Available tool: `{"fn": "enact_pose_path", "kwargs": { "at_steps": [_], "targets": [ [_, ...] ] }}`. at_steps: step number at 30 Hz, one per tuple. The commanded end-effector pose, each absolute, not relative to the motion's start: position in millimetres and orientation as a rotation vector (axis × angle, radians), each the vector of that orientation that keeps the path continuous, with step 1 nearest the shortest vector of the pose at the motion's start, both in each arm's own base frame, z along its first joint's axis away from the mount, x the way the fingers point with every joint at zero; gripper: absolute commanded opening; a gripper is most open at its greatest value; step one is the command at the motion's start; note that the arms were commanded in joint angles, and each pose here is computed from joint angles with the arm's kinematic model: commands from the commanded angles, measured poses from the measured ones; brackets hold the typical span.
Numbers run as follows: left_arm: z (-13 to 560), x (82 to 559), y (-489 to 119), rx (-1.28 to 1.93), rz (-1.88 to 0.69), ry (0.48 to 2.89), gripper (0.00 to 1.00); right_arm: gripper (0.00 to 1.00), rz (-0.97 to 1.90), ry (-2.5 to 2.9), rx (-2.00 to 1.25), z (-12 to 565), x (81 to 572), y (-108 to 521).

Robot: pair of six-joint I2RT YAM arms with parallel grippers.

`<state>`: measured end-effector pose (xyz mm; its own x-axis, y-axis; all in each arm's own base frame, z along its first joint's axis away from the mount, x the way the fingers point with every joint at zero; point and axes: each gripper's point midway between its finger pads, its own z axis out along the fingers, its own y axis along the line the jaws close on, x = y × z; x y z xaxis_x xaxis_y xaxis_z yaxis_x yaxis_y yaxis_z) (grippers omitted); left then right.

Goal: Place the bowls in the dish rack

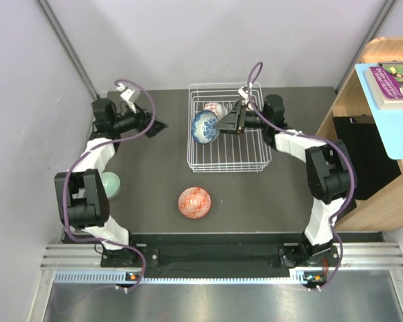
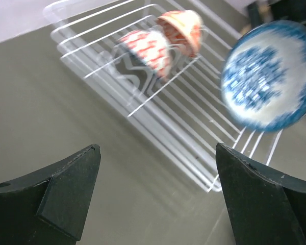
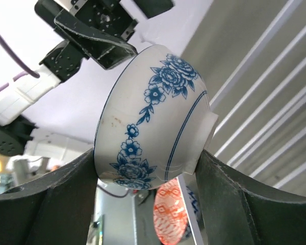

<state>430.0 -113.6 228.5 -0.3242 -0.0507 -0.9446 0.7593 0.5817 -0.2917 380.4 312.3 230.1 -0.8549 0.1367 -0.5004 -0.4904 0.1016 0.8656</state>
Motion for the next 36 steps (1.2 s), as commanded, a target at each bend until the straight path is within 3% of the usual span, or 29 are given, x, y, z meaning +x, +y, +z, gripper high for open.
{"fn": "enact_pose_path", "kwargs": {
  "at_steps": [1,17,36],
  "targets": [
    [241.3,421.5,-82.2,0.551,-0.863,1.68,0.99,0.0,1.497,1.82,-0.413,267.2,403.1,283.2],
    [221.2,392.9,-37.5,0.479,-0.792,1.73,0.99,0.0,0.862,2.001,-0.385,252.3,427.8,213.4],
    [171.6,336.4,-63.1,0.678,-0.906,1.85,0.99,0.0,0.23,2.1,-0.578,211.3,424.0,178.2]
  ]
}}
